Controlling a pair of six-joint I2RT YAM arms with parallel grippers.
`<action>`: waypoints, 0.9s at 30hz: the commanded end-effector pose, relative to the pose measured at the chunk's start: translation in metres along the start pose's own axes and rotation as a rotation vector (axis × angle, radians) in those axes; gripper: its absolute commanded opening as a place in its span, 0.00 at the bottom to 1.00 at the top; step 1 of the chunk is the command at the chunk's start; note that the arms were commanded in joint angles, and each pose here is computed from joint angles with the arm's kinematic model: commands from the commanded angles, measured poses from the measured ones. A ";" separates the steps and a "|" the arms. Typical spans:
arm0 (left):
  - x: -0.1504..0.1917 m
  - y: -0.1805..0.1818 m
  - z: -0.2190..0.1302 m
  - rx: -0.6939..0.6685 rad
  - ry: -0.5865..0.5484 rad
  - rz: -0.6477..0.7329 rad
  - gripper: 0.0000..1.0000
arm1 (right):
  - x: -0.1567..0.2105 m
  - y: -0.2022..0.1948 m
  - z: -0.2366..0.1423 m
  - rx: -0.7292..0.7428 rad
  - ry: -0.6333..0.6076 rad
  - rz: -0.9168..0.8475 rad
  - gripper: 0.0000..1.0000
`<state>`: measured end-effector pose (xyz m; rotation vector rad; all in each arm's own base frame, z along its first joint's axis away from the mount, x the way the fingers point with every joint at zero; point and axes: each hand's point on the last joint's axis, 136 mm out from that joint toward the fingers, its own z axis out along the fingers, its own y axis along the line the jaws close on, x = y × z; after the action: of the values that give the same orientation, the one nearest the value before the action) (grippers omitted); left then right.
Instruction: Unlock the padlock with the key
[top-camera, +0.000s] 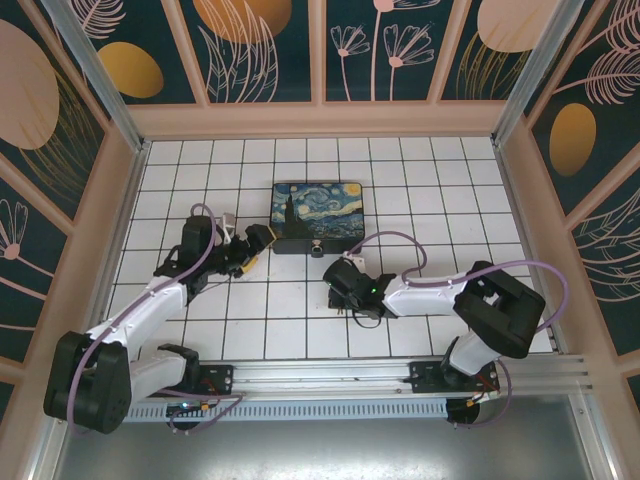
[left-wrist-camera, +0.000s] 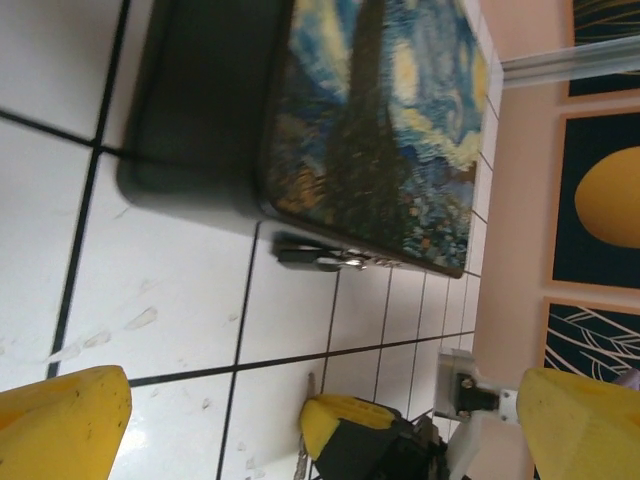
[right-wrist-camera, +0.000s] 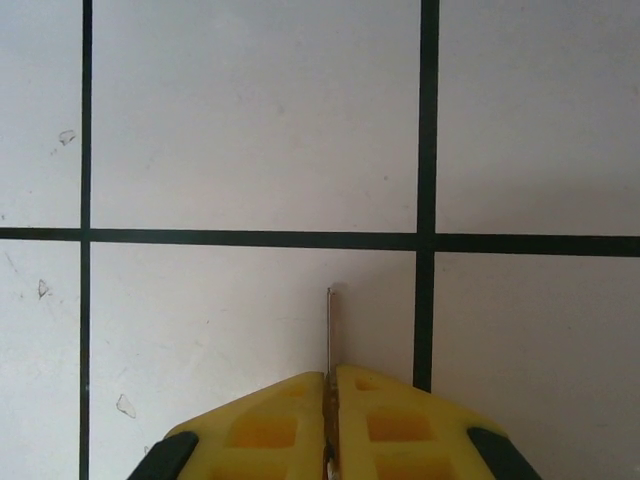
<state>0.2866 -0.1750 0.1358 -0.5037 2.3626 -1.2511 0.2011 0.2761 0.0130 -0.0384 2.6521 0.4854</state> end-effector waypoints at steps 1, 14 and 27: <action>-0.001 -0.017 0.002 0.039 0.062 0.093 0.99 | 0.041 0.002 0.007 -0.060 0.152 -0.128 0.00; 0.049 -0.048 0.018 0.243 0.260 0.114 0.87 | -0.016 0.061 -0.077 -0.615 0.022 -0.286 0.00; 0.076 -0.084 0.028 0.421 0.347 0.173 0.39 | -0.046 0.078 -0.125 -0.855 -0.030 -0.242 0.01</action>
<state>0.2416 -0.2701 0.1617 -0.0425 2.3150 -1.7760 0.1915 0.2991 0.1474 -0.5431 2.2405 1.3482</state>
